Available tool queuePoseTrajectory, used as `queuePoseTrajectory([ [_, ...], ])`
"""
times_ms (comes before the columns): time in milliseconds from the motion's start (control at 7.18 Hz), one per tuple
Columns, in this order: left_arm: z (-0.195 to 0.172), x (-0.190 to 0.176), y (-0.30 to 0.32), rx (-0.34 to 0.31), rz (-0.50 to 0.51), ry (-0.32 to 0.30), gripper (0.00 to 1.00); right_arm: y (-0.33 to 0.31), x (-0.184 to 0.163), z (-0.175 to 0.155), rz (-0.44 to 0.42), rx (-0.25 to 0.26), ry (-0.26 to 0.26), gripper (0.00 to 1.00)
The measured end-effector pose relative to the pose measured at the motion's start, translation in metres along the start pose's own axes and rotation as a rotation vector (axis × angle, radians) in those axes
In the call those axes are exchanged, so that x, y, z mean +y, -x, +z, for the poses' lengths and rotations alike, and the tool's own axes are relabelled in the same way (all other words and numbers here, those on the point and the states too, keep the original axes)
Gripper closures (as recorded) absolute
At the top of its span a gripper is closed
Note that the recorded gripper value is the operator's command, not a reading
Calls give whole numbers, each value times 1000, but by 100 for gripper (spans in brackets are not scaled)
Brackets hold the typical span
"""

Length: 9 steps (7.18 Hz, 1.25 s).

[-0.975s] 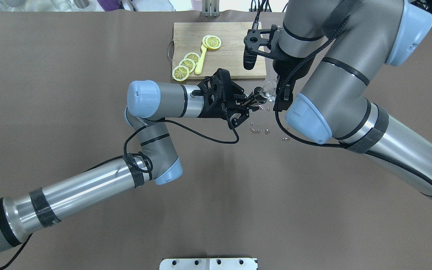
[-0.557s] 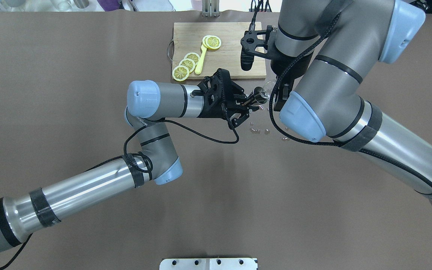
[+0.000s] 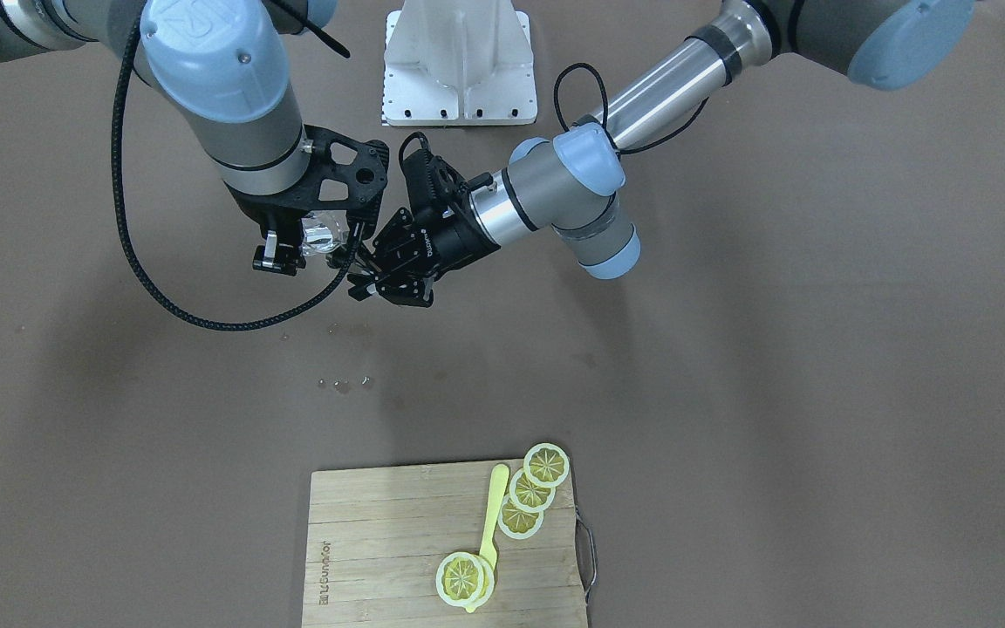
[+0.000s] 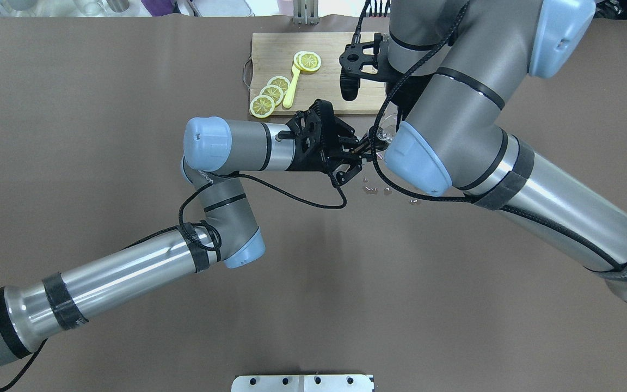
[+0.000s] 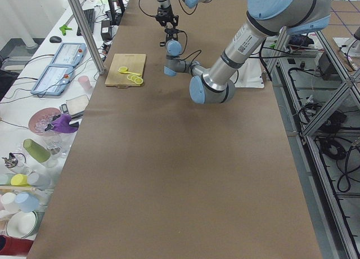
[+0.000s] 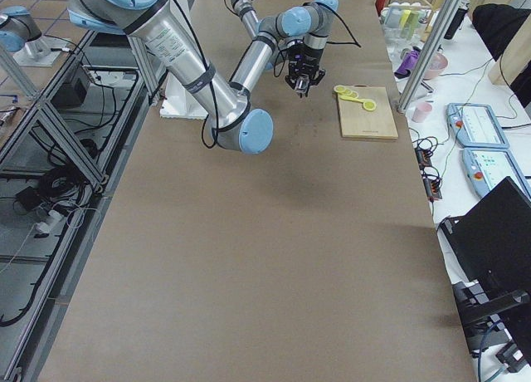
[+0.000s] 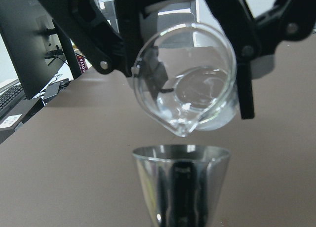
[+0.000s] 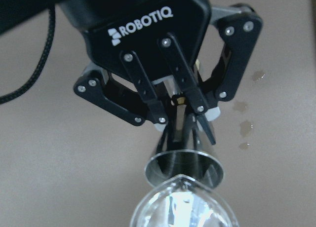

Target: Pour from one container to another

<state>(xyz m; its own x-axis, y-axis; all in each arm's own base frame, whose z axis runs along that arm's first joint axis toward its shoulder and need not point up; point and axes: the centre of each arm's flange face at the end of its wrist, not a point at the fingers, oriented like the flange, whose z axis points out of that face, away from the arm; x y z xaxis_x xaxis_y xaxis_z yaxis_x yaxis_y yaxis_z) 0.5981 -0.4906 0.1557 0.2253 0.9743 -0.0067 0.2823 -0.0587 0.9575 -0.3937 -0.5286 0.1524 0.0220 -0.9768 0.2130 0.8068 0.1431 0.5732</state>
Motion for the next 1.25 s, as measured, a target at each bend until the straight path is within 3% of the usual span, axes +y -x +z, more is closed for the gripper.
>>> queuePoseTrajectory([
  [1254,-1,-1,0,1,2,-7,100,-1,-10,-2,-12,-22,89,100],
])
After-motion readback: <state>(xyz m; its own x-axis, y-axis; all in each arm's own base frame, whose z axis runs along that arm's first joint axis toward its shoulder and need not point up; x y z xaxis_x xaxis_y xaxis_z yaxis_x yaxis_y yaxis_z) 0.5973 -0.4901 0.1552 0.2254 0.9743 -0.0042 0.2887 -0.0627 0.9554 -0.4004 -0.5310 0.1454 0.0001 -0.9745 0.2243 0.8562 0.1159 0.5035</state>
